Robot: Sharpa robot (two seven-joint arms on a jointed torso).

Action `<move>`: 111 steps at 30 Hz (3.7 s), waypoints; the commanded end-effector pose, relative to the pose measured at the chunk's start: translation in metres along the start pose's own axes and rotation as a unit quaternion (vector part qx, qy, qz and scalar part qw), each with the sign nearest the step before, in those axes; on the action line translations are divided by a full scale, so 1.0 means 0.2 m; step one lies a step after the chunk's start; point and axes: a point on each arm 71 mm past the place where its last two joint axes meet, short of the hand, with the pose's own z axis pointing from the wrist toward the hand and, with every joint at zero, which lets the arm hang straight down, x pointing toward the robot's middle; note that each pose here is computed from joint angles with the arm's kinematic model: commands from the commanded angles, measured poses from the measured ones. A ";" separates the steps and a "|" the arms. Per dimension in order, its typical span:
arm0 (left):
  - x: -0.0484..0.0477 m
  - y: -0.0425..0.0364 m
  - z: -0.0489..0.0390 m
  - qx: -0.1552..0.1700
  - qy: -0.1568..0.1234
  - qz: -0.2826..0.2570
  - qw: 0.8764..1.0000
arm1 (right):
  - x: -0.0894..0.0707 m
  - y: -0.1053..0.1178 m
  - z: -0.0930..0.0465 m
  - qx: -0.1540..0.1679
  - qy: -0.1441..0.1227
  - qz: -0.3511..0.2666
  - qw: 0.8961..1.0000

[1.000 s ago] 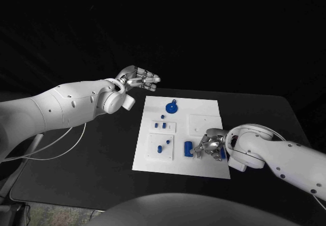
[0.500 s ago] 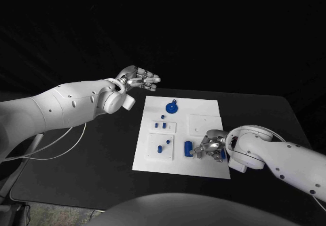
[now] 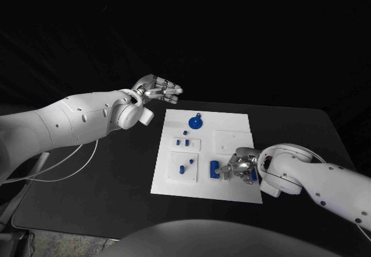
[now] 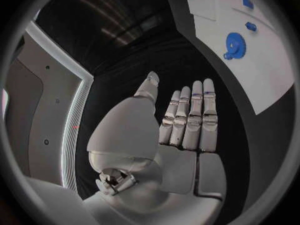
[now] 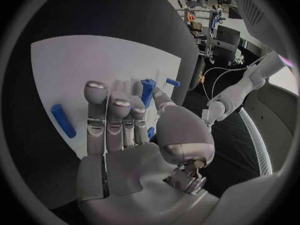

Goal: Assemble the parts on the task board

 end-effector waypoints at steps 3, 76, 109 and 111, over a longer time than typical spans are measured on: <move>0.008 -0.006 0.002 0.004 0.007 -0.002 1.000 | 0.00 0.01 -0.01 -0.030 -0.010 0.019 0.999; 0.010 0.007 -0.005 -0.002 0.016 0.024 1.000 | 0.00 -0.02 -0.10 -0.070 0.067 0.113 0.989; 0.059 -0.017 -0.038 0.022 0.018 -0.009 1.000 | -0.33 -0.45 -0.25 0.130 -0.084 -0.041 0.987; 0.063 -0.014 -0.038 0.021 0.021 -0.011 0.999 | -0.32 -0.45 -0.24 0.141 -0.081 -0.046 0.986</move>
